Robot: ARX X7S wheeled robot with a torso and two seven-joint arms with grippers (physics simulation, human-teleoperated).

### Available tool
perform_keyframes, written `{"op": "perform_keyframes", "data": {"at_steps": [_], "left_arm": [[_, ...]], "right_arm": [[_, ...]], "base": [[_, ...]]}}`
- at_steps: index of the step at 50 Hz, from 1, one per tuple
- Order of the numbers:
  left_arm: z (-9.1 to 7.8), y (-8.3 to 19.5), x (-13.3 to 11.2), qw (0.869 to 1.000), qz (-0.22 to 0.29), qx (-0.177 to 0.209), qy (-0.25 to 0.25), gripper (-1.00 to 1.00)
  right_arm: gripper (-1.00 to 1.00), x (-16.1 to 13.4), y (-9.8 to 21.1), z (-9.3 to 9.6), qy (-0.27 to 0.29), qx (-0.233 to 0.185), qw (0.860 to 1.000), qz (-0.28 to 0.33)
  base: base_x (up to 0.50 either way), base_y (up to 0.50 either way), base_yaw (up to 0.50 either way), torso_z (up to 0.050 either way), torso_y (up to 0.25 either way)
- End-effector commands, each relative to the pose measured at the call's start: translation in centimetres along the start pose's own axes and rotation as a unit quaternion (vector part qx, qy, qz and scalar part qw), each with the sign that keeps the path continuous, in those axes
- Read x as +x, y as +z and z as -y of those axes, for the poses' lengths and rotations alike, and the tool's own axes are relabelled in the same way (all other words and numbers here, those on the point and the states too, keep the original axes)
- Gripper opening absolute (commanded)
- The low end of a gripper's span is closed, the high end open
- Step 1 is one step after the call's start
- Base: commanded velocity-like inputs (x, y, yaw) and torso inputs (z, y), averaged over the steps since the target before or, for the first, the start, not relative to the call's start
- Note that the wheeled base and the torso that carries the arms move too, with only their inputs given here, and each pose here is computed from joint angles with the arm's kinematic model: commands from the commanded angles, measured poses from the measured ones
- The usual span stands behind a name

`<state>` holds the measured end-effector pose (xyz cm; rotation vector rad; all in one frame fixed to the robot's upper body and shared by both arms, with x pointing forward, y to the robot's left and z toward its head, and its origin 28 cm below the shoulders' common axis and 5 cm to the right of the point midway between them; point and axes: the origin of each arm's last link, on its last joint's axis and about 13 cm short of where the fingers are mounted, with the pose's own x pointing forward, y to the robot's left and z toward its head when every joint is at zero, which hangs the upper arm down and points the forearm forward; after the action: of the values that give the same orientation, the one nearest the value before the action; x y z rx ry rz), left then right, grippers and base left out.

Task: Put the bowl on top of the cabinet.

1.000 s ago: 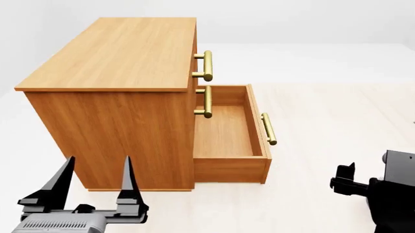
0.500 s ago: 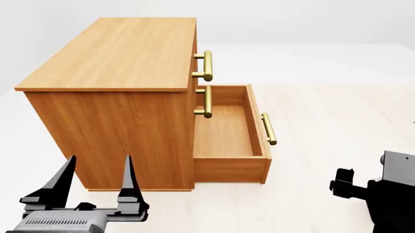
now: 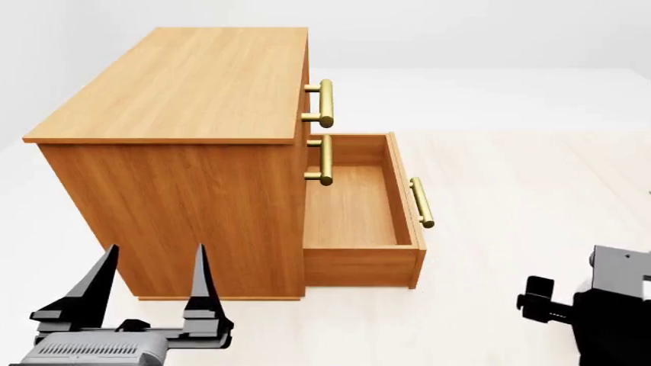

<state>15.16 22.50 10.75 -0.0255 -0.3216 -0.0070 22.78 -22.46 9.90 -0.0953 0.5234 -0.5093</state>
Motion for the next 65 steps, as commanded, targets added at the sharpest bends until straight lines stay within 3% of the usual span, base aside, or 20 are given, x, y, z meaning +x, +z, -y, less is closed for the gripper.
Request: {"op": "perform_keyframes", "data": {"at_steps": [1, 65], "left_arm": [[0.0, 0.0, 0.0, 1.000, 0.000, 0.000, 0.000, 1.00], [0.1, 0.0, 0.1, 1.000, -0.002, -0.002, -0.002, 1.00]], "right_arm": [[1.00, 0.4, -0.4, -0.3, 0.002, -0.010, 1.000, -0.013], [1.00, 2.9, -2.3, -0.9, -0.021, -0.046, 0.997, -0.056]], "base": [[0.00, 0.00, 0.00, 0.000, 0.000], [0.00, 0.00, 0.00, 0.000, 0.000]]}}
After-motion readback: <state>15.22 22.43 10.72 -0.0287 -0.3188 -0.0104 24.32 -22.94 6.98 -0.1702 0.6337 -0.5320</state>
